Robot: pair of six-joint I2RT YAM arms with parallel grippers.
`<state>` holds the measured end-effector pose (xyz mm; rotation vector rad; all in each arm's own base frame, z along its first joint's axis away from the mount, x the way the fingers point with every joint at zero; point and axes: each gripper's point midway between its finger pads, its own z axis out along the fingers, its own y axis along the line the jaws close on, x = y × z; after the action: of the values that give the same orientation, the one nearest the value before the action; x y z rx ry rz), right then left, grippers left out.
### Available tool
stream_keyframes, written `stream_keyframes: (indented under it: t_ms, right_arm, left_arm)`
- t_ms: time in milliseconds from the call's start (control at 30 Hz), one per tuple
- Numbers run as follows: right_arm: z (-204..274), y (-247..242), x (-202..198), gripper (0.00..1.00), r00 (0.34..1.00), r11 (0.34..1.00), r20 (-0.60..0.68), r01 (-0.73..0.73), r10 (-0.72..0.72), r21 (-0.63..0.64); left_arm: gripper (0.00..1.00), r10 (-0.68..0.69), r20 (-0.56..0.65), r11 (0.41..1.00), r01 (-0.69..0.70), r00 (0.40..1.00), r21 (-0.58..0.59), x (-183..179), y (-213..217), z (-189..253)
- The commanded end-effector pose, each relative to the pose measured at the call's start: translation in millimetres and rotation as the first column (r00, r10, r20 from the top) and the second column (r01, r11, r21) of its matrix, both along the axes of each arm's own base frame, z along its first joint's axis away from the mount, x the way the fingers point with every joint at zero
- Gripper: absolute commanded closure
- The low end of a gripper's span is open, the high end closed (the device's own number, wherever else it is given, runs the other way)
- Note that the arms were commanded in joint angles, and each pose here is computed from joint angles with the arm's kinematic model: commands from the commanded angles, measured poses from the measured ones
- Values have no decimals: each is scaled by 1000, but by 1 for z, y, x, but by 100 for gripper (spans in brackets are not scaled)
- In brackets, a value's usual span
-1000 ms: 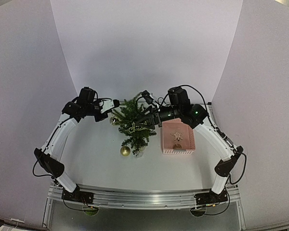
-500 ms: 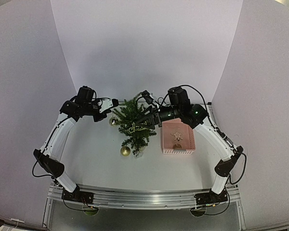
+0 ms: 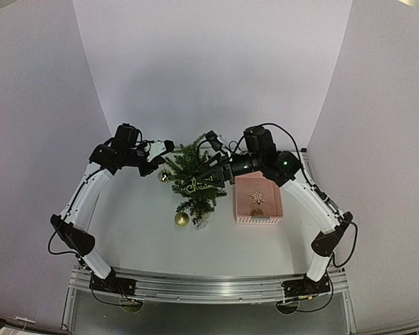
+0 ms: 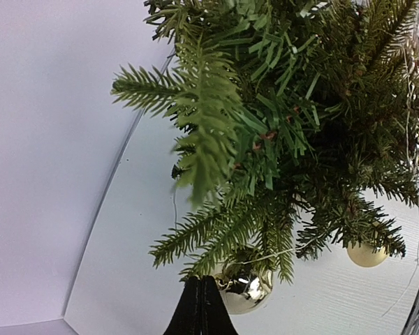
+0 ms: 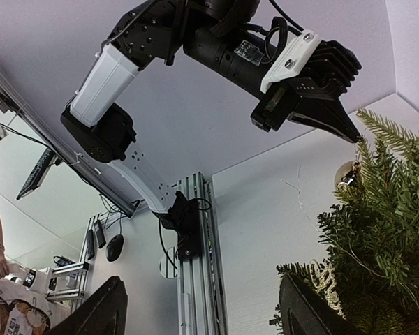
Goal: Decorate the small christmas tree
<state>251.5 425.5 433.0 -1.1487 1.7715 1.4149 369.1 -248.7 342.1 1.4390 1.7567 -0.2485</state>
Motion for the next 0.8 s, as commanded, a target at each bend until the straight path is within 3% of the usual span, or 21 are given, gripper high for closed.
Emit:
stream_keyframes:
  t_ms: [0,267,767]
  right_arm:
    - [20,-9,-7,27,998,999,57,5,-8,38]
    - [18,-7,-6,27,998,999,56,-4,2,37]
    - [19,-7,-6,27,998,999,55,-4,2,39]
  left_arm:
    - [100,-12,-38,998,9,999,-61,-11,-8,13]
    - [100,-7,-85,996,-1,996,-93,-13,-14,8]
    - [100,48,-50,991,-54,998,-122,5,-17,2]
